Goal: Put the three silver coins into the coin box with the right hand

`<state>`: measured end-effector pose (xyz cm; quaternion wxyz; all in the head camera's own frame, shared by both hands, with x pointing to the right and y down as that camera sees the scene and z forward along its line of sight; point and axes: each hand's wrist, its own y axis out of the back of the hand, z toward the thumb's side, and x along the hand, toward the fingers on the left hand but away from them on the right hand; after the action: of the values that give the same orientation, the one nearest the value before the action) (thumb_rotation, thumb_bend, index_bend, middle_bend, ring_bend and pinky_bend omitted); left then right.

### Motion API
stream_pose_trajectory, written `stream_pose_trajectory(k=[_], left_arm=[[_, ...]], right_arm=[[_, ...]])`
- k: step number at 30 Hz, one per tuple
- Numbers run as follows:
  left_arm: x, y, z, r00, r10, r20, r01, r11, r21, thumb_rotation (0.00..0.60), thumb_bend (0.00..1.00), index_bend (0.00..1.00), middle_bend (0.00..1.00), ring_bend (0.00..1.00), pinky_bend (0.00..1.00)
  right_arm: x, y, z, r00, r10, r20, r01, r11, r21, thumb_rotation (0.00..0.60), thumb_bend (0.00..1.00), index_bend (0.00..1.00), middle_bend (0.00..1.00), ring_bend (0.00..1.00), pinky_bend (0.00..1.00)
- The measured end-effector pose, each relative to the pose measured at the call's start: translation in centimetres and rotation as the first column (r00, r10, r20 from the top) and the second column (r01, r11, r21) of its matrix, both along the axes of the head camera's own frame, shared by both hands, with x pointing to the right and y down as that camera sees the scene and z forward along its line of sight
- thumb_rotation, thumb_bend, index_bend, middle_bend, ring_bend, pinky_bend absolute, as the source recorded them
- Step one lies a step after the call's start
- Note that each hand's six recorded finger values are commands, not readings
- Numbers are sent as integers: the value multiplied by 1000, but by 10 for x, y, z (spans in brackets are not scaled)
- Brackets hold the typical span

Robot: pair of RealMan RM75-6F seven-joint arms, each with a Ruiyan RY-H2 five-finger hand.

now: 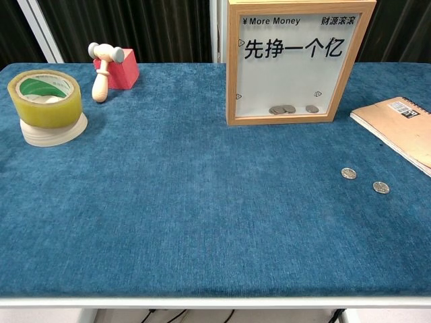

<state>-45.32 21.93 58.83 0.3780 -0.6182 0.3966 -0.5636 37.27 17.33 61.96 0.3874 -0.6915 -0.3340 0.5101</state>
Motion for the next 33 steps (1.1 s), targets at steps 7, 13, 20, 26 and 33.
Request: stream_pose_trajectory(k=[7,13,20,26,33], left_arm=[[3,2,1,1000,5,4,-5,1000,-7,600,0,60,8,0,0],[0,3,5,1000,-2,4,2,1000,-17,600,0,60,8,0,0],[-6,5,8,1000,-17,1,17,999,-27,600,0,60,8,0,0],[-10,7,11,1000,-23,1,23,999,-36,600,0,60,8,0,0],[-10,6,10,1000,-20,-5,20,999,-32,600,0,60,8,0,0]], right_arm=[[8,50,30,999,33,-13,-33,999,23,600,245,0,0,0,0],[4,49,38,999,38,-8,-38,999,-7,600,246,103,0,0,0],[-4,46,54,999,33,-19,-35,994,-102,600,282,228,0,0,0],[-16,41,64,1000,10,-26,-14,987,-162,600,283,285,0,0,0],[-23,39,71,1000,6,-31,-12,984,-179,600,308,304,0,0,0]])
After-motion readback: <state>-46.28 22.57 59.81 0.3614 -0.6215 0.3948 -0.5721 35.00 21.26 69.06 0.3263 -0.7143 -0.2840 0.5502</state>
